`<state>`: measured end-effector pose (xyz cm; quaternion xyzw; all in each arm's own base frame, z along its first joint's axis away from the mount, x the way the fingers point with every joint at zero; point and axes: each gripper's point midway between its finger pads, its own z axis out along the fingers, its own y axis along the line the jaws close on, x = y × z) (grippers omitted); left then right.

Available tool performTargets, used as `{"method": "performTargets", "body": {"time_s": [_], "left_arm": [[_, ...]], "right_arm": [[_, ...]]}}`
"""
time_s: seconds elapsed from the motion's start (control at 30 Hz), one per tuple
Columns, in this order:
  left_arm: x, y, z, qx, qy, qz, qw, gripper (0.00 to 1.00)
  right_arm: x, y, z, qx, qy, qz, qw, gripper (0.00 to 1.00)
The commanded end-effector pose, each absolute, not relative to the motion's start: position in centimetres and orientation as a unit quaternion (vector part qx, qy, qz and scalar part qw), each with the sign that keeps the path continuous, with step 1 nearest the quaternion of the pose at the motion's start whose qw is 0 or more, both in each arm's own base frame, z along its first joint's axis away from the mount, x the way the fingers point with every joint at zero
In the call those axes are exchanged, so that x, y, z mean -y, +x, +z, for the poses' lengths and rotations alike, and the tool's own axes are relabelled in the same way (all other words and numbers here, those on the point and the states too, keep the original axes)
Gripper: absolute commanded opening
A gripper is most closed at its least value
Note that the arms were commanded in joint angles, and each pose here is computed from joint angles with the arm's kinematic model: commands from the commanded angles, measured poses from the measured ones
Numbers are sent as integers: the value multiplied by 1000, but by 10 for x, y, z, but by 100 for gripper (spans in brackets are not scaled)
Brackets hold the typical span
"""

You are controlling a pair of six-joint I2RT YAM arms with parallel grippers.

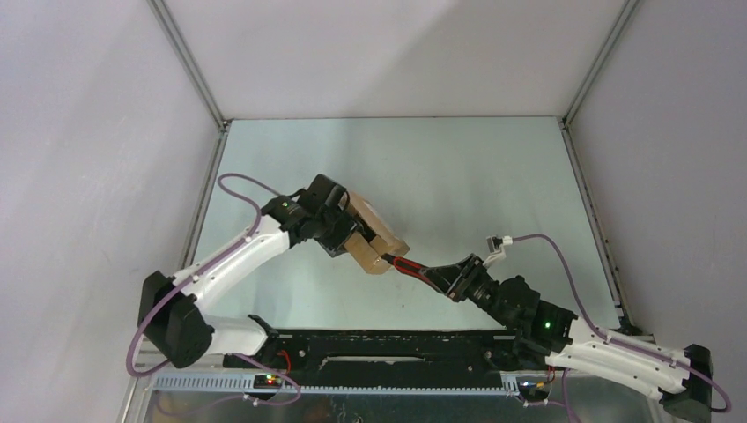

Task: Unpack the express box

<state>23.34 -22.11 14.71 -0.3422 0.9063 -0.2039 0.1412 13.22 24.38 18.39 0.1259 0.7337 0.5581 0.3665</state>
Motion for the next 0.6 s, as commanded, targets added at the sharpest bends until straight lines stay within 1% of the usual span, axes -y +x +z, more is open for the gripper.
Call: {"method": "performTargets", "body": {"time_s": [0.0,0.13,0.23,0.37,0.57], "left_arm": [[224,242,167,-848,-433,-258,161,37],[215,240,168,-831,-459,-266,170,34],[217,243,169,-821,-467,-280,173,33],[218,243,167,-822,-469,-275,168,29],[210,244,157,-815,-485,-265,175,29]], "right_arm": [[-246,142,205,-701,134,575,401,0],[-243,143,207,-690,147,570,421,0],[-245,142,204,-694,147,569,416,0],[-248,140,202,-697,146,570,410,0],[-238,140,209,-688,151,572,420,0]]}}
